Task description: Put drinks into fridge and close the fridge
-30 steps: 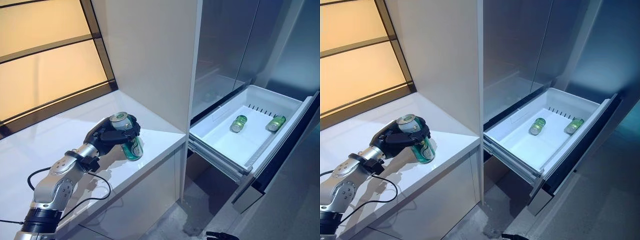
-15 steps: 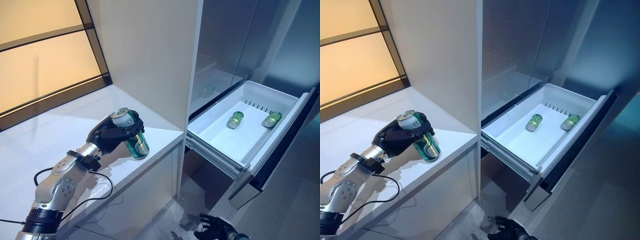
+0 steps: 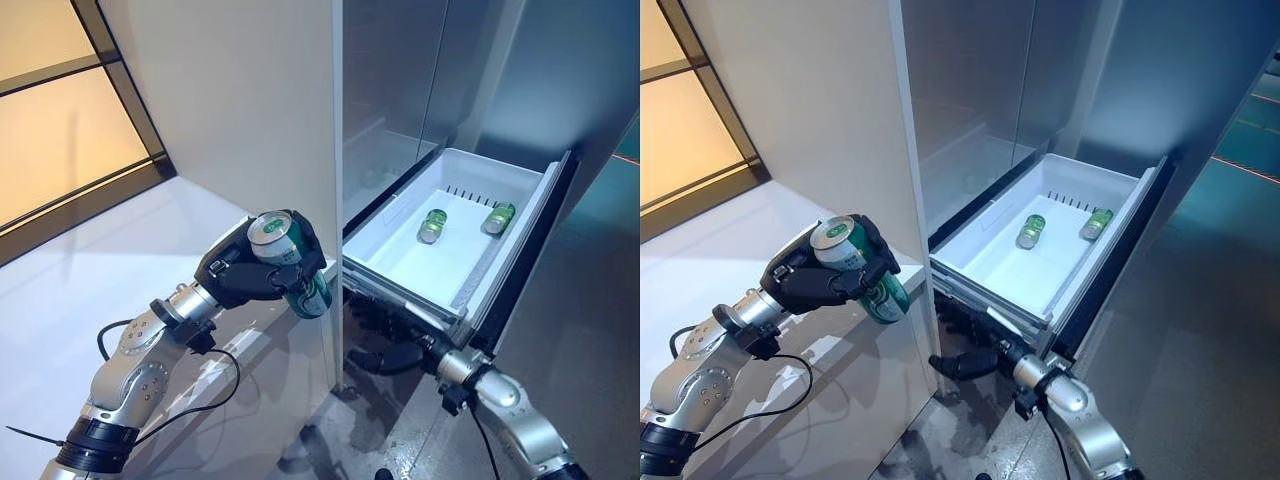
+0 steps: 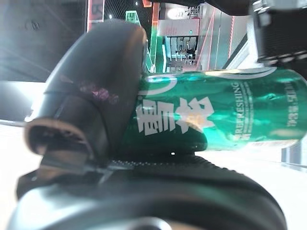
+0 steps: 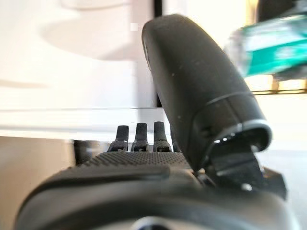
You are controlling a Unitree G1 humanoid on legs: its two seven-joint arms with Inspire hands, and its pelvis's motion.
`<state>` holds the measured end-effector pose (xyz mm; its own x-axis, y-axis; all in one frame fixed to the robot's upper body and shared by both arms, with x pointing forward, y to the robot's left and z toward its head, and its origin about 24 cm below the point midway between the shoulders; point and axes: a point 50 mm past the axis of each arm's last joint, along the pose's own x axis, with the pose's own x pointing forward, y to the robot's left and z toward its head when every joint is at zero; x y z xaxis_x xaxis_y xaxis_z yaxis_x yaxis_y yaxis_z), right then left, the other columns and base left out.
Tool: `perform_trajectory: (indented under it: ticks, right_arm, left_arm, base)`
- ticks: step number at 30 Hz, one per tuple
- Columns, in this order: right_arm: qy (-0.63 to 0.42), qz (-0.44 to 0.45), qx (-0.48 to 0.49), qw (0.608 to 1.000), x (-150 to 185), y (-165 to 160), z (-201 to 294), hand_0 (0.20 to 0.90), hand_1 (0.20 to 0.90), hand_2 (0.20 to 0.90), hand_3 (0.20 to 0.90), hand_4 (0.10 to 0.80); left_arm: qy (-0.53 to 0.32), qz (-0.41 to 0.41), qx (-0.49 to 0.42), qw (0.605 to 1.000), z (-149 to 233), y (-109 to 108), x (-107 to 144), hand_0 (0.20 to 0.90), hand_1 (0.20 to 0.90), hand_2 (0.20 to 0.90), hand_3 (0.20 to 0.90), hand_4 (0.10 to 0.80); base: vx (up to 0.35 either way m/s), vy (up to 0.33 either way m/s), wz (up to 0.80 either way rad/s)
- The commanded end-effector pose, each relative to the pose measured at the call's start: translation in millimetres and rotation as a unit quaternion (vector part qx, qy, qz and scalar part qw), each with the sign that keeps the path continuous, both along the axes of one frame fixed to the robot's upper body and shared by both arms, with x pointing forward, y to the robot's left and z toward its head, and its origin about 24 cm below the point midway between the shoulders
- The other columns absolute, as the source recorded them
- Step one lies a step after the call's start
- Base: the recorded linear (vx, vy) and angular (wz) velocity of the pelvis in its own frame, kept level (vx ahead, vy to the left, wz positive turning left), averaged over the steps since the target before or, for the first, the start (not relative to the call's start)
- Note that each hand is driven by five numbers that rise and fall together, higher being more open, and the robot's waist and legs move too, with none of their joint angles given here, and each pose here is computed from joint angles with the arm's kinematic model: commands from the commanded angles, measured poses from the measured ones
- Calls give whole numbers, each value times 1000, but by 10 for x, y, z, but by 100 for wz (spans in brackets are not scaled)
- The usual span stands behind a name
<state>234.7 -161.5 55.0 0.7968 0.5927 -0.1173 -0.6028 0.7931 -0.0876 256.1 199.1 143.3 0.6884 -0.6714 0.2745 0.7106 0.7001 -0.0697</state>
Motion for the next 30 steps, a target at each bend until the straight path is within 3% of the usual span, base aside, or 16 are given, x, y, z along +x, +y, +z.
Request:
perform_trajectory:
  ticks: [1,15,30]
  right_arm:
    - [-150,68,71,984,201,176,767,900,900,900,900,800]
    - [-142,200,58,968,222,480,1019,900,900,900,900,800]
    - [-36,290,104,951,215,780,1005,900,900,900,900,800]
  left_arm:
    - [-194,-44,-33,979,686,-138,-15,300,300,300,200,100]
    - [-190,-104,16,976,764,-476,74,300,300,300,200,100]
    - [-170,-148,32,974,711,-701,139,300,300,300,200,100]
  base:
    - [-21,6,-21]
    - [-4,1,-3]
    - [0,0,0]
